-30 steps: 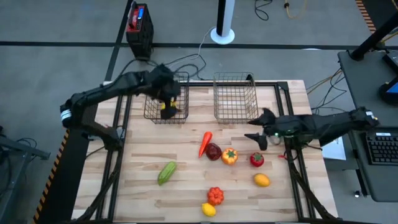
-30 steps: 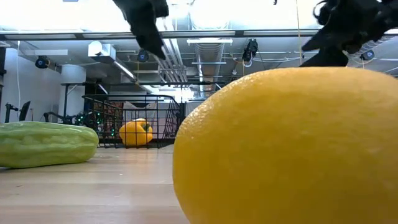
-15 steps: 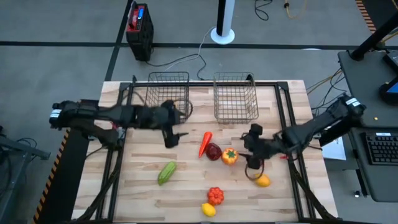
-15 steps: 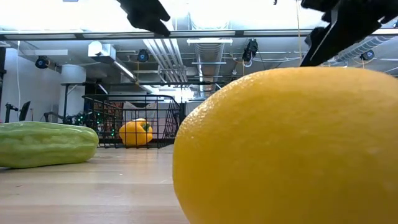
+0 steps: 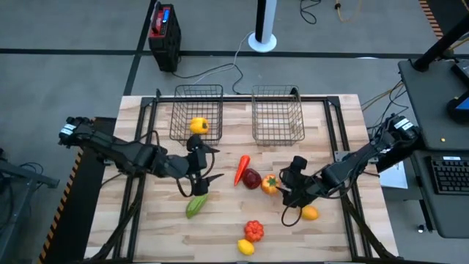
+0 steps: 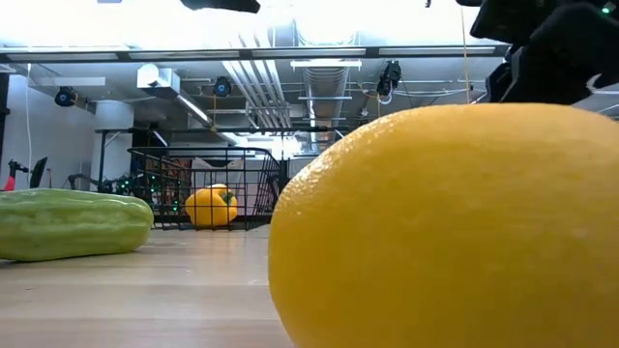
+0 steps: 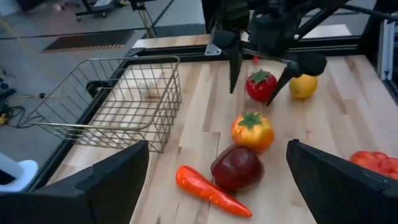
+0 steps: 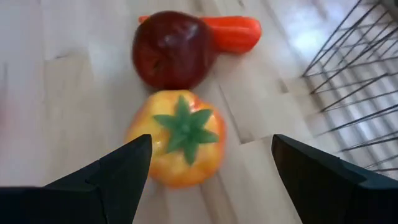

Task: Sort produce into baskets
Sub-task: Put the orange tomato into the gold wire basket

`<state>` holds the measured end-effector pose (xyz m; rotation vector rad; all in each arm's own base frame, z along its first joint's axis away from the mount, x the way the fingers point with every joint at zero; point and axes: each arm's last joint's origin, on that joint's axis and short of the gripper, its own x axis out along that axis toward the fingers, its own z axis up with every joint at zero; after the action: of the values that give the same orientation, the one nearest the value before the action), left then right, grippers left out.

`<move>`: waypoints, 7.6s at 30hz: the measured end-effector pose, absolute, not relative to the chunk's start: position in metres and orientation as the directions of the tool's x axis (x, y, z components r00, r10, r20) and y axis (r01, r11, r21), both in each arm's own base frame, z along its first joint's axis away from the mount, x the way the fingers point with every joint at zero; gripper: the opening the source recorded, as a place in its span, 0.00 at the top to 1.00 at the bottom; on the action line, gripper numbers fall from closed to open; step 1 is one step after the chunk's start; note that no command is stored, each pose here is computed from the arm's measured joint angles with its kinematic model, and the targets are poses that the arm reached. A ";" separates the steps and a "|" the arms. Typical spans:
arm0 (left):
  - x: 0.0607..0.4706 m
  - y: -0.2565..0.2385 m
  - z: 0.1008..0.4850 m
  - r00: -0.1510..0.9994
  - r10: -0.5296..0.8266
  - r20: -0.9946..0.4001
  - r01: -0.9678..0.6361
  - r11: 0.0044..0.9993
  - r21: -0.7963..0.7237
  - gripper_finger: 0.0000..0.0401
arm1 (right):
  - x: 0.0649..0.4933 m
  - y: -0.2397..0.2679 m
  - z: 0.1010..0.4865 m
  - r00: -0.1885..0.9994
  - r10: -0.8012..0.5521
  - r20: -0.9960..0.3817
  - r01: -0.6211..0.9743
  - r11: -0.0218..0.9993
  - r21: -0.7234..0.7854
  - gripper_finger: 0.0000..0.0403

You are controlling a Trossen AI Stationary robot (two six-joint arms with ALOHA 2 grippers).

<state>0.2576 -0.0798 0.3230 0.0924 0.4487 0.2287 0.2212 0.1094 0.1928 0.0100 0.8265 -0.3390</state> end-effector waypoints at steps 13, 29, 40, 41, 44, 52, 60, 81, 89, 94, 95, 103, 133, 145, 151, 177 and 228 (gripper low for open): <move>0.258 -0.080 0.322 0.866 0.282 -0.414 -0.232 0.958 0.166 0.10 | 0.226 0.110 0.187 0.613 -0.274 -0.741 0.362 0.931 -0.045 0.19; 0.258 -0.079 0.321 0.862 0.298 -0.410 -0.237 0.952 0.194 0.10 | 0.244 0.119 0.159 0.592 -0.314 -0.743 0.357 0.928 -0.108 0.10; 0.258 -0.079 0.321 0.862 0.298 -0.410 -0.235 0.952 0.197 0.10 | 0.251 0.115 0.154 0.583 -0.280 -0.763 0.361 0.930 -0.066 0.10; 0.258 -0.079 0.321 0.862 0.298 -0.410 -0.235 0.952 0.197 0.10 | 0.253 0.114 0.152 0.579 -0.287 -0.763 0.367 0.928 -0.071 0.10; 0.258 -0.079 0.321 0.862 0.298 -0.410 -0.235 0.952 0.197 0.10 | 0.256 0.114 0.147 0.579 -0.299 -0.759 0.374 0.924 -0.079 0.10; 0.258 -0.079 0.321 0.862 0.298 -0.410 -0.235 0.952 0.197 0.10 | 0.260 0.113 0.145 0.585 -0.283 -0.760 0.356 0.932 -0.074 0.11; 0.258 -0.079 0.321 0.862 0.298 -0.410 -0.235 0.952 0.197 0.10 | 0.259 0.110 0.149 0.586 -0.265 -0.766 0.338 0.939 -0.067 0.17; 0.258 -0.079 0.321 0.861 0.298 -0.412 -0.235 0.952 0.198 0.10 | 0.240 0.104 0.209 0.721 -0.194 -0.665 0.267 0.964 0.009 0.19; 0.258 -0.079 0.321 0.861 0.299 -0.411 -0.231 0.951 0.208 0.10 | 0.245 0.072 0.275 0.732 -0.318 -0.603 0.331 0.939 -0.094 0.19; 0.259 -0.079 0.322 0.862 0.298 -0.409 -0.230 0.951 0.208 0.10 | 0.256 0.024 0.315 0.630 -0.483 -0.608 0.489 0.855 -0.172 0.19; 0.259 -0.079 0.321 0.862 0.298 -0.409 -0.230 0.951 0.208 0.10 | 0.258 0.013 0.320 0.608 -0.510 -0.608 0.522 0.834 -0.177 0.19; 0.259 -0.079 0.321 0.862 0.299 -0.409 -0.230 0.951 0.209 0.10 | 0.247 -0.084 0.326 0.449 -0.622 -0.642 0.766 0.637 -0.081 0.19; 0.259 -0.079 0.321 0.862 0.299 -0.409 -0.230 0.950 0.210 0.10 | 0.272 -0.149 0.229 0.306 -0.575 -0.759 0.781 0.608 -0.145 0.19; 0.259 -0.079 0.321 0.862 0.299 -0.409 -0.230 0.950 0.210 0.10 | 0.265 -0.146 0.202 0.342 -0.593 -0.729 0.793 0.598 -0.115 0.19; 0.259 -0.079 0.321 0.862 0.299 -0.409 -0.230 0.950 0.210 0.10 | 0.268 -0.148 0.200 0.371 -0.613 -0.697 0.780 0.613 -0.124 0.19; 0.258 -0.078 0.322 0.857 0.323 -0.402 -0.248 0.942 0.228 0.10 | 0.269 -0.149 0.205 0.353 -0.614 -0.706 0.893 0.445 0.061 0.19; 0.258 -0.078 0.322 0.857 0.323 -0.401 -0.244 0.941 0.236 0.10 | 0.281 -0.160 0.178 0.306 -0.645 -0.701 0.797 0.576 -0.181 0.19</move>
<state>0.2585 -0.0782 0.3216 0.1801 0.4515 0.2995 0.2808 -0.1601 0.1785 0.2154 0.8156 -0.9636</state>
